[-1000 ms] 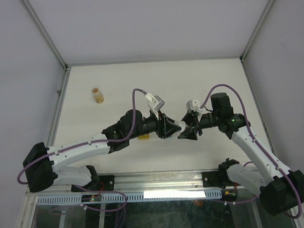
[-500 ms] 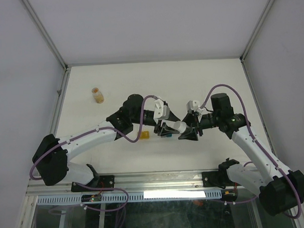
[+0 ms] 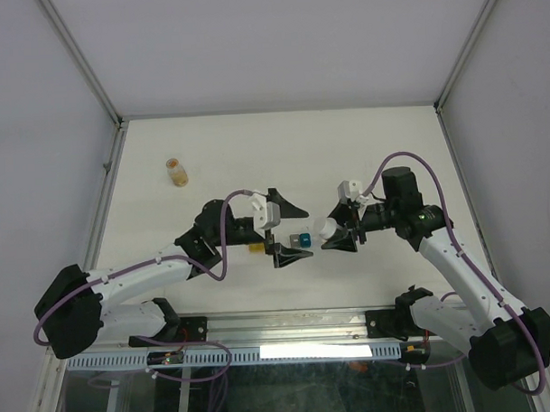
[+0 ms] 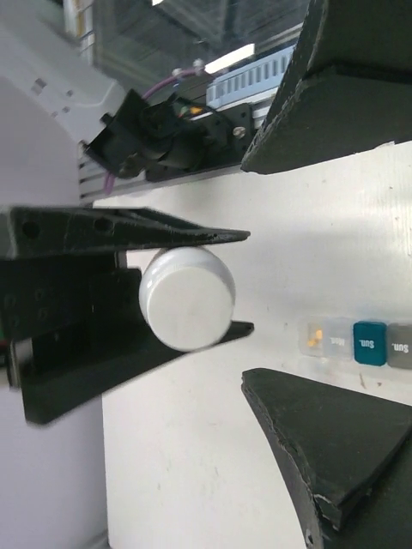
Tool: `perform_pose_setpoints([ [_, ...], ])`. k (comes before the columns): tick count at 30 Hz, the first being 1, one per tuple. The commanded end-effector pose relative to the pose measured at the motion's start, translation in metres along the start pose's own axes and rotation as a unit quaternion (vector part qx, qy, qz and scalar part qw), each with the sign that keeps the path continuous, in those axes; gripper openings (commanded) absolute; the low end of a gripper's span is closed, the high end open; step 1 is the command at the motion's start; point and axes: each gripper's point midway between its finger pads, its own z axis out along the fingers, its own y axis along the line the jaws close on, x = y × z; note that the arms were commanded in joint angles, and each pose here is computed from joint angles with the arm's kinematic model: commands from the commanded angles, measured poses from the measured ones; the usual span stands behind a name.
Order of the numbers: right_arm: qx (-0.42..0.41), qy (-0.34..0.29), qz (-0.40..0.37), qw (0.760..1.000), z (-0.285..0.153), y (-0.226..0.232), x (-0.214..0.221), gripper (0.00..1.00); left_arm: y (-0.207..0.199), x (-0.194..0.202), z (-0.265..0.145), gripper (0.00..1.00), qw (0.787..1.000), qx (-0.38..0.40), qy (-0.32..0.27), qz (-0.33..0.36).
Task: Sort the pills into containers
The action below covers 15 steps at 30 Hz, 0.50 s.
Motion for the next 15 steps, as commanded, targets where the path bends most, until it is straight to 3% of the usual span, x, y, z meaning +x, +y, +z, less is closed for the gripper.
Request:
perform_pose_setpoints([
  [1, 0.002, -0.022, -0.045, 0.999, -0.003, -0.004, -0.025, 0.00, 0.024, -0.050, -0.021, 0.99, 0.985, -0.123, -0.106, -0.057],
  [8, 0.001, -0.020, -0.041, 0.999, -0.002, -0.005, -0.023, 0.00, 0.023, -0.054, -0.043, 0.90, 0.932, -0.183, -0.170, -0.263],
  [15, 0.003, -0.020, -0.038, 0.999, -0.003, -0.006, -0.022, 0.00, 0.025, -0.059, -0.025, 0.82, 0.912, -0.257, -0.118, -0.298],
])
